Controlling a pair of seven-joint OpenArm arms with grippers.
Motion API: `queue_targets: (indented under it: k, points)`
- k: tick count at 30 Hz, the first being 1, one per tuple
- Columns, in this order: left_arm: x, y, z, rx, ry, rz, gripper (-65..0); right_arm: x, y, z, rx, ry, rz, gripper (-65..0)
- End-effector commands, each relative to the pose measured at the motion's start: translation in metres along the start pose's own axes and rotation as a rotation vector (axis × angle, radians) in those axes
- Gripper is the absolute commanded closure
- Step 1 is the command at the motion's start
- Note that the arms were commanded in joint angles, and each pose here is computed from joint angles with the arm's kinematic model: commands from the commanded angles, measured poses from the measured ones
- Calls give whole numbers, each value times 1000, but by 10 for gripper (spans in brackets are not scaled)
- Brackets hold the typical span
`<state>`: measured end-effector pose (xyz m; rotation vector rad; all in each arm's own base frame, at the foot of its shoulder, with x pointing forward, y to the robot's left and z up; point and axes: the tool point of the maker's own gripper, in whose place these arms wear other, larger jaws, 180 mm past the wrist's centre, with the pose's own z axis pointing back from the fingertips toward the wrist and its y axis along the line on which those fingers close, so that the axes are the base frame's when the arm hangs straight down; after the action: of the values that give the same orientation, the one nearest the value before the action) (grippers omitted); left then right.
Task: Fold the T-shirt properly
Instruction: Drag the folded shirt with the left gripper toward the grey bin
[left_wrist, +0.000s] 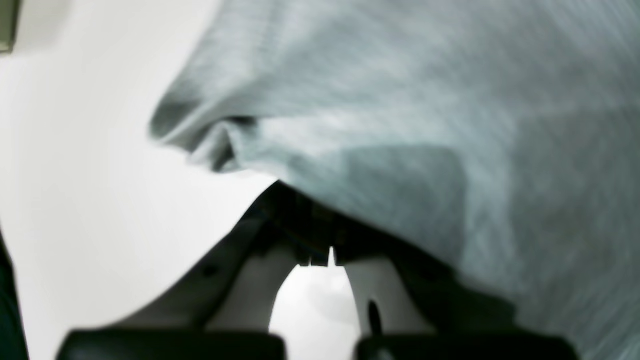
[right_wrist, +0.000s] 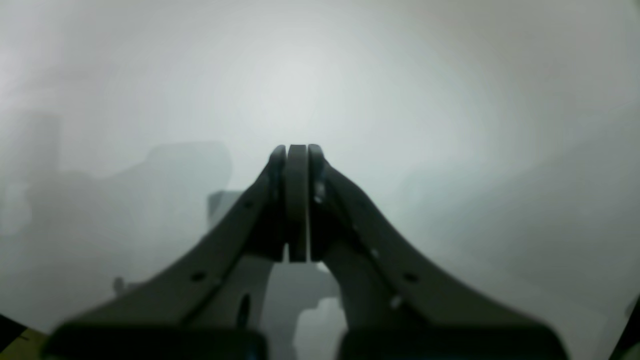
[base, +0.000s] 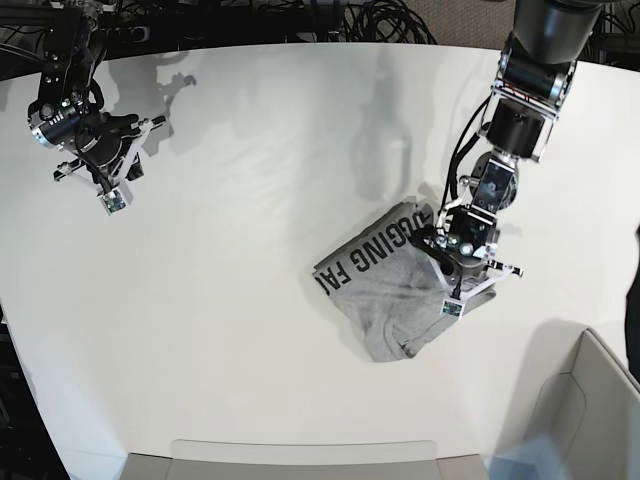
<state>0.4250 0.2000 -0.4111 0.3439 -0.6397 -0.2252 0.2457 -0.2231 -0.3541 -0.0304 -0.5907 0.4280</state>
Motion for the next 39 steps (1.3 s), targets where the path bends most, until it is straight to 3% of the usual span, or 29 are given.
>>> queue_targets:
  k: [1,5,9,12,15,21,25,30,36,39]
  points:
    - [47,17,5,35,-114,18,0,8,-5,6,-16,-29,18,0]
    - [101,44,9,89,-200,57,0,-1,-3,6,-10,-9,17,0]
    - [144,53,36,93,-320,70,0,-7,-15,11,-44,-6,-15,0]
    - [155,21,71,25,-445,64,0,-6,-19,12,-54,-9,-21,0]
    - [147,-31,96,-84,-501,76,0,-5,-19,12,-55,-12,-20,0]
    - [116,-96,82,-199,-397,110,0,-6,-20,12,-56,-8,-18,0]
    - [86,-119,50,-207,-253,109,0,-6,-20,12,-56,-10,-18,0]
    - [37,-105,9,-106,-66,123,0,-7,-19,12,-53,-6,-20,0]
    - [-37,-17,-19,54,55,65,0,-7,-19,12,-53,-8,-20,0]
    - [-57,25,-17,121,57,35,0,-5,-16,11,-44,-11,-18,0]
